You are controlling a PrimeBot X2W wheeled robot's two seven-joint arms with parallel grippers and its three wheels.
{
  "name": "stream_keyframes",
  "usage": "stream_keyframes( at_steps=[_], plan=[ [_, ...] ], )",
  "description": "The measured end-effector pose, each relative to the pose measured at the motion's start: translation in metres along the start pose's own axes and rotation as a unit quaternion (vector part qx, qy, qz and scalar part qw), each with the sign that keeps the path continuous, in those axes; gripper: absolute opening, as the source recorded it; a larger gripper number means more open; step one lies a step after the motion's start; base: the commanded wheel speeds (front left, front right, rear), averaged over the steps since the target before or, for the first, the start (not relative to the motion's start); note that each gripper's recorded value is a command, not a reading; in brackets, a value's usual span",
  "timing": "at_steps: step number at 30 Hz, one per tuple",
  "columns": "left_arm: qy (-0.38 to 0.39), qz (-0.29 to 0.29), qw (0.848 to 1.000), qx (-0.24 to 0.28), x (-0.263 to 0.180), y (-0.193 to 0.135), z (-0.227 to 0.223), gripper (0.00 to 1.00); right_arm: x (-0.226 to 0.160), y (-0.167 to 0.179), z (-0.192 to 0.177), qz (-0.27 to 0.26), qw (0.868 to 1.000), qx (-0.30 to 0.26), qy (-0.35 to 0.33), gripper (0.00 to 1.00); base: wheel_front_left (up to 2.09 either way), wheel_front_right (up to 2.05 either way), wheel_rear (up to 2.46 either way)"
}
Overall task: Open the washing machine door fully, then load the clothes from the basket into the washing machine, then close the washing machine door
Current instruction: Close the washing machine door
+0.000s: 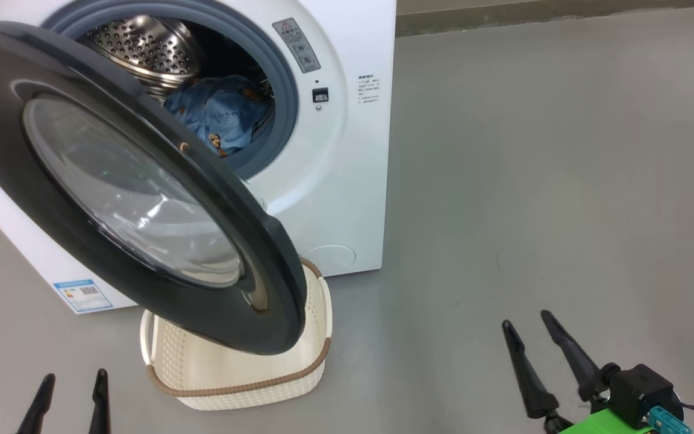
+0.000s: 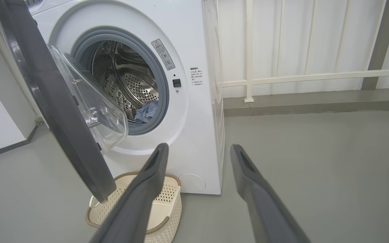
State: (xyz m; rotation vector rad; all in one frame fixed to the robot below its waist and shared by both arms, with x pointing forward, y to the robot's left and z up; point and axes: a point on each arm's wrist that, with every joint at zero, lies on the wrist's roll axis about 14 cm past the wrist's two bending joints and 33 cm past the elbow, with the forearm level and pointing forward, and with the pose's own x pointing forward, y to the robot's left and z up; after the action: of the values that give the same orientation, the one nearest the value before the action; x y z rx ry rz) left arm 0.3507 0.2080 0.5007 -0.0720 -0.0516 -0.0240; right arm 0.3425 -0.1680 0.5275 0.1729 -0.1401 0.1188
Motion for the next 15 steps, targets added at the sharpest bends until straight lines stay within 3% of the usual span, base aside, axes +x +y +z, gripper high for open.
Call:
stream_keyframes(
  at_steps=[8,15],
  plan=[
    [-0.003,0.007,1.0,-0.002,-0.001,0.004,0.001,1.0,0.004,0.003,0.014,0.006,1.0,-0.007,-0.023,0.0,0.0,0.0,0.0],
    [-0.002,0.011,1.0,-0.005,-0.003,0.006,0.0,1.0,0.02,0.024,0.09,0.044,0.989,-0.025,-0.14,0.0,0.0,0.0,0.0]
  ],
)
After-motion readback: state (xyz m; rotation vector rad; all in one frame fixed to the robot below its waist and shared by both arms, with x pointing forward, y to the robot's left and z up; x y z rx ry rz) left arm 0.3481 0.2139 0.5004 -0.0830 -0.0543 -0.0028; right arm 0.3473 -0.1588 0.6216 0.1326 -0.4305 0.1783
